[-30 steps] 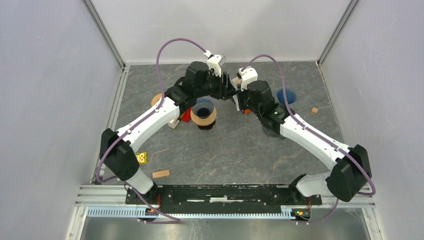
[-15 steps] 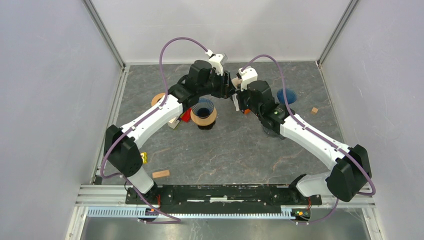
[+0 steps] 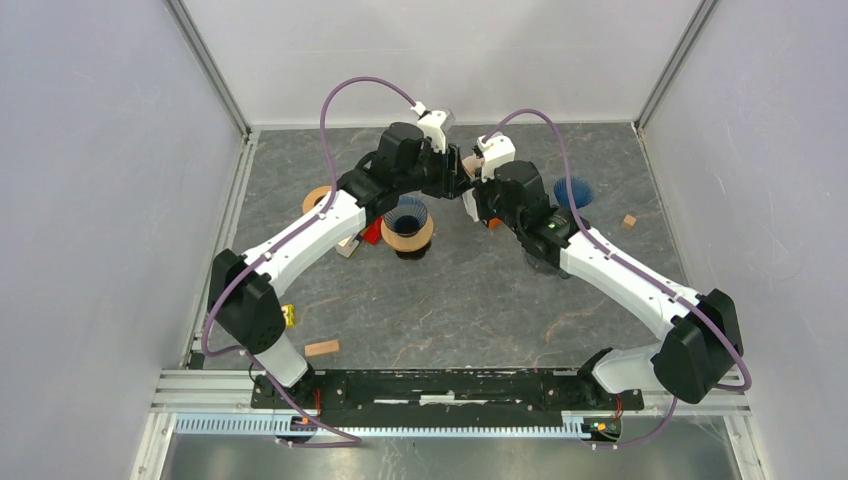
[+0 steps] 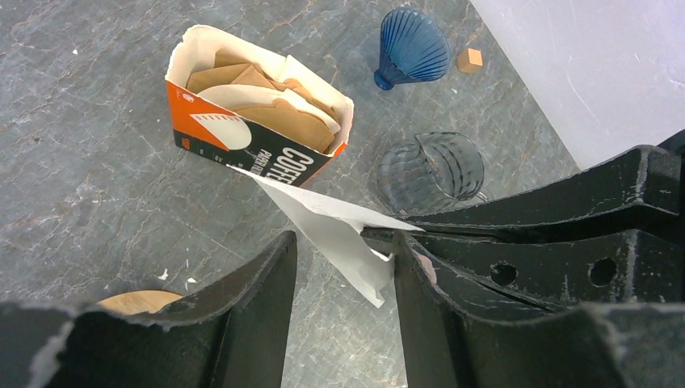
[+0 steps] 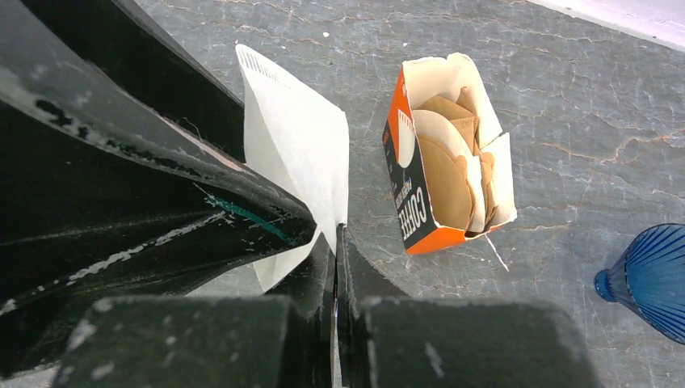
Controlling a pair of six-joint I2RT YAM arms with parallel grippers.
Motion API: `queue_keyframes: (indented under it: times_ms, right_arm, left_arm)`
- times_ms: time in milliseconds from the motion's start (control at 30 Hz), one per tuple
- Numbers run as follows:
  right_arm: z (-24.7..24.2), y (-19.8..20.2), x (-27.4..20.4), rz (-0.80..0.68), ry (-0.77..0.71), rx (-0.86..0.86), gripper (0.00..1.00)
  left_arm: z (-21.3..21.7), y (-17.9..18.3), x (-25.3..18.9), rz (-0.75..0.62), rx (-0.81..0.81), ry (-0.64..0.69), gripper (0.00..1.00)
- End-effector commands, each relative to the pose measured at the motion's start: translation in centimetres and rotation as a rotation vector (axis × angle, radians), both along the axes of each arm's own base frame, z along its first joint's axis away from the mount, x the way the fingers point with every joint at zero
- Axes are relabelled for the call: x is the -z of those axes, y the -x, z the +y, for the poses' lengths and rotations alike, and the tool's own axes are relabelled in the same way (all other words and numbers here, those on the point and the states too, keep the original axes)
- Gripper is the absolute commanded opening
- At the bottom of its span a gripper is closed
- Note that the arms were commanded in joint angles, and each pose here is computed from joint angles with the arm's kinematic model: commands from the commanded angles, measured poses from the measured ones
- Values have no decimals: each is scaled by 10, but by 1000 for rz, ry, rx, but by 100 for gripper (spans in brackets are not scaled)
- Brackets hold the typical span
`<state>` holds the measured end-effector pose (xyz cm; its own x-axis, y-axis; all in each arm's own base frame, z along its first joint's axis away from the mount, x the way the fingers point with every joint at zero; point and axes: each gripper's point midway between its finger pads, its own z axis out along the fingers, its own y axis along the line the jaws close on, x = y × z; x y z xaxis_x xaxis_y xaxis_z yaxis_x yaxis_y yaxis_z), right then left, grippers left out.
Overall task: Place the coffee filter in the dripper
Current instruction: Place the coffee filter in the coffee dripper.
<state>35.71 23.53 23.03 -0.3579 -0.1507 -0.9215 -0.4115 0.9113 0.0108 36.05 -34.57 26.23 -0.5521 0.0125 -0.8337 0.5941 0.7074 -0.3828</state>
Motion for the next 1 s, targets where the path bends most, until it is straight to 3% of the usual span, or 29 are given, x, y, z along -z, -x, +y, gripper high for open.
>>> queue_keyframes:
  times_ms: [0, 733, 967]
  right_arm:
    - [1, -4, -17, -48, -30, 17, 0]
    - [5, -2, -28, -41, -66, 11, 0]
    - [6, -1, -32, -39, -86, 12, 0]
  left_arm:
    - [3, 0, -21, -65, -1, 25, 54]
    - [15, -10, -5, -127, -68, -127, 46]
    - [8, -5, 3, -107, -52, -124, 52]
